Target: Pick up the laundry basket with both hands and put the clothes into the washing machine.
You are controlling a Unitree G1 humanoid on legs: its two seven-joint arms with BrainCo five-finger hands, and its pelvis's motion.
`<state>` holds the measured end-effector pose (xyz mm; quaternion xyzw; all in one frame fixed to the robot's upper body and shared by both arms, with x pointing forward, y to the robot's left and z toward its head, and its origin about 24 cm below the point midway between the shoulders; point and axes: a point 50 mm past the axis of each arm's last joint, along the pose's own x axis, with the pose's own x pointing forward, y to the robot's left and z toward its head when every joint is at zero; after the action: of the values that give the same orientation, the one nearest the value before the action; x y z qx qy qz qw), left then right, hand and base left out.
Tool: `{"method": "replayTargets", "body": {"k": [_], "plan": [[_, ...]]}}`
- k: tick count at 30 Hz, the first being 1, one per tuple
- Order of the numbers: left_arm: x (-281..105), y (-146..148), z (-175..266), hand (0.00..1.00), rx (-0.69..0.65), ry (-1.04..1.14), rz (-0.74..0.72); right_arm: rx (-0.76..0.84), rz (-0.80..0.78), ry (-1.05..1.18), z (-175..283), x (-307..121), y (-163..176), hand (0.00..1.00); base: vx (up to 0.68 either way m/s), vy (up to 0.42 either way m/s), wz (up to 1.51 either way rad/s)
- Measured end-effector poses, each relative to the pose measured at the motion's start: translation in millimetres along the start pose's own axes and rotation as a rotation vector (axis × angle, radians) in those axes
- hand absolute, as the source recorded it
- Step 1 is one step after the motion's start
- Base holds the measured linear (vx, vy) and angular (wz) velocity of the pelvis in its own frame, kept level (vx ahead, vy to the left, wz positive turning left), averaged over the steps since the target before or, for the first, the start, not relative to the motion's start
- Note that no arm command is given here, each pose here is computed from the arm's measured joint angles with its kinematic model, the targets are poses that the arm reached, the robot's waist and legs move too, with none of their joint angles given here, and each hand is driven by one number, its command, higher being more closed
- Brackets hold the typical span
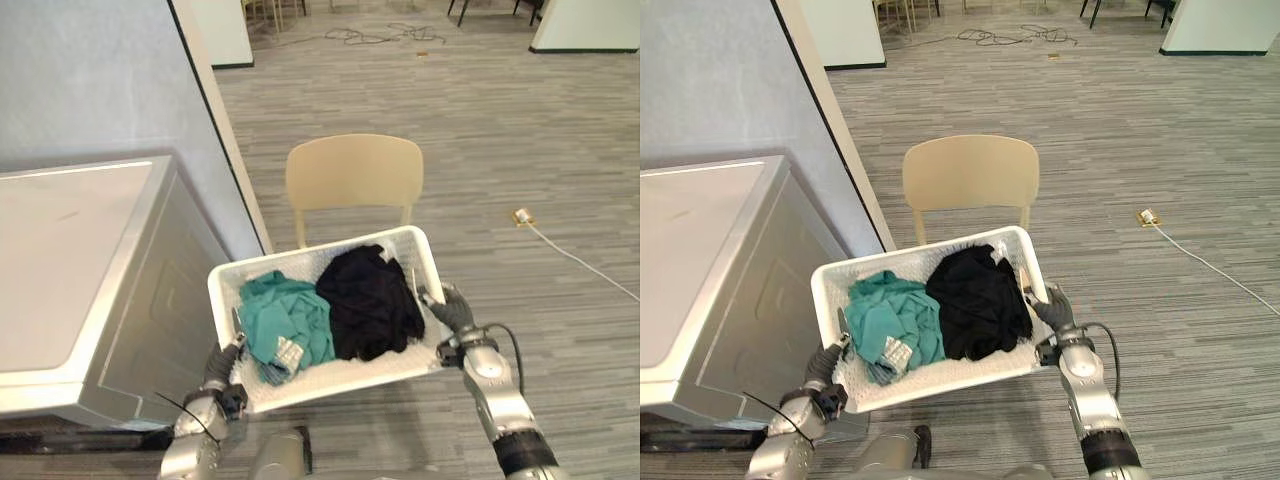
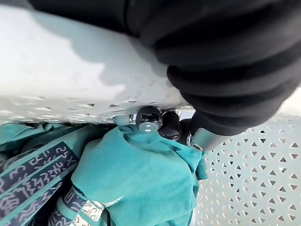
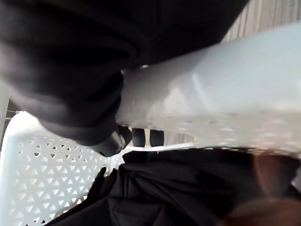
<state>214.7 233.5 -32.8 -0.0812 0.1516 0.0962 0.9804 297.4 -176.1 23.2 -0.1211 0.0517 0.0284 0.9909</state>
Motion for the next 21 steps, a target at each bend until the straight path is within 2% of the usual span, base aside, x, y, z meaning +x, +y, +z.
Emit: {"method": "replayTargets", "body": {"k": [5,9,12,21], "plan": [[32.1,-19.2,54.3,1.00,0.014,-0.171,-0.064,-0.018,-0.049,-0.133,44.2,23.5,-21.3,1.00,0.02,-0.080,0.22],[59.1,-48.0,87.4,1.00,0.005,-0.241,-0.127,-0.110,-0.092,-0.207,87.7,48.1,-52.5,1.00,0.06,-0.227,0.27],[73.5,-59.0,98.7,1.00,0.018,-0.231,-0.140,-0.105,-0.115,-0.175,94.6,57.9,-61.1,1.00,0.10,-0.124,-0.02],[83.5,-63.2,97.8,1.00,0.026,-0.185,-0.124,-0.163,-0.108,-0.140,95.1,64.2,-61.8,1.00,0.05,0.019,-0.15]]}}
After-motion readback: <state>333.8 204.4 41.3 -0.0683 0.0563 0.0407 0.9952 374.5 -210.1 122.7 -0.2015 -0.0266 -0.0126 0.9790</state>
